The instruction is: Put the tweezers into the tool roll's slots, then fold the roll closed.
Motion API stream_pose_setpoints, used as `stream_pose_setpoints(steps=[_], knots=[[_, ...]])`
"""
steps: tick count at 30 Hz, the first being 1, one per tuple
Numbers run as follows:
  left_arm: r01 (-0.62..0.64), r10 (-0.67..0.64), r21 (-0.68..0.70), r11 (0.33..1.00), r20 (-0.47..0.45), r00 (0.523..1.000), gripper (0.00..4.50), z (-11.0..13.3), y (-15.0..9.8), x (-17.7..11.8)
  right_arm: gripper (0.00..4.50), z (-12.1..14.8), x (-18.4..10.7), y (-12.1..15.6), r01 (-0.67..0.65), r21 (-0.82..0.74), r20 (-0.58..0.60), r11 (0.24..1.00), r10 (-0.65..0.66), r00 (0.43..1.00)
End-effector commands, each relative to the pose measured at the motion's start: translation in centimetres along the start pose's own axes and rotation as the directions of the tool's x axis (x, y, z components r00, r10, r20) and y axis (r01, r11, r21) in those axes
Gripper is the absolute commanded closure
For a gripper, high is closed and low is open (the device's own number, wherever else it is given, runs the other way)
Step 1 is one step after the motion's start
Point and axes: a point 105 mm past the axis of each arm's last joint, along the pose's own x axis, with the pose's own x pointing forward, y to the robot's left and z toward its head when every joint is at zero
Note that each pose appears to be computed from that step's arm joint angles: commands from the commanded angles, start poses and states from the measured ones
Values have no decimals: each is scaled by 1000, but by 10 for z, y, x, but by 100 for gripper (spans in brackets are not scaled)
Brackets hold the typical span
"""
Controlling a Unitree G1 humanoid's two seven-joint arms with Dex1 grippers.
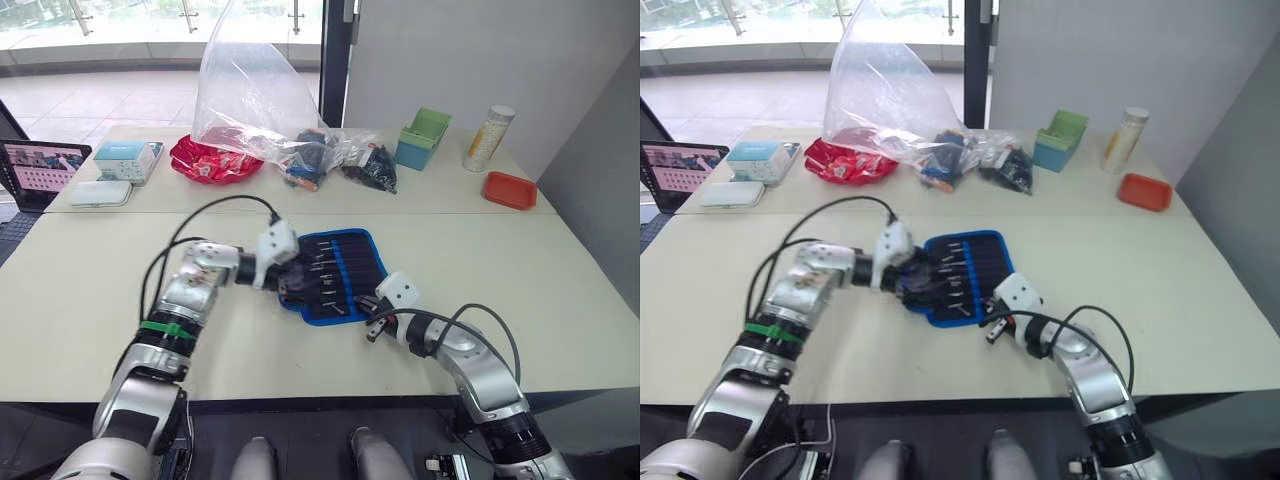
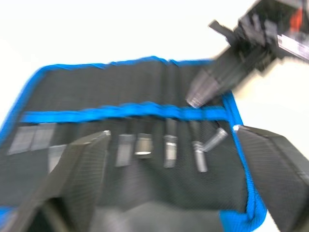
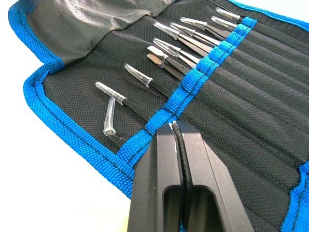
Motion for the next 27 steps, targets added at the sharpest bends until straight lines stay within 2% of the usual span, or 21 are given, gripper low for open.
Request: stream_pose_setpoints(steps=[1,4,6,8,12,15,18,21,22,27], knots=[[-77,76,4,997,142,987,2,30,15,-30,450,-11,-1,-6,15,-10,-50,1000,-16,999],[-147,146,-2,989,114,983,2,22,22,-59,450,26,-5,-8,-14,-79,60,997,18,998],[-182,184,-23,983,80,980,2,12,23,-79,450,66,-11,-6,-48,-103,173,994,65,983],[-205,206,-37,978,48,977,2,3,20,-94,450,93,-16,2,-105,-123,232,987,132,964],[-251,252,-51,967,1,968,0,-13,9,-115,326,116,-6,26,-196,-270,197,943,253,947],[-281,286,-86,956,51,957,0,-13,2,-125,226,120,11,37,-217,-316,155,924,276,948],[-315,321,-100,944,53,946,0,-17,-6,-136,126,124,29,49,-227,-311,140,923,281,949],[-342,348,-107,933,40,937,0,-20,-12,-142,19,111,44,58,-253,-335,67,908,291,954],[-347,352,-105,932,33,935,0,-21,-14,-143,6,107,47,59,-255,-347,45,903,288,957],[-355,351,-142,924,-51,935,0,-36,-30,-149,6,95,64,70,-276,-394,-18,877,293,956]])
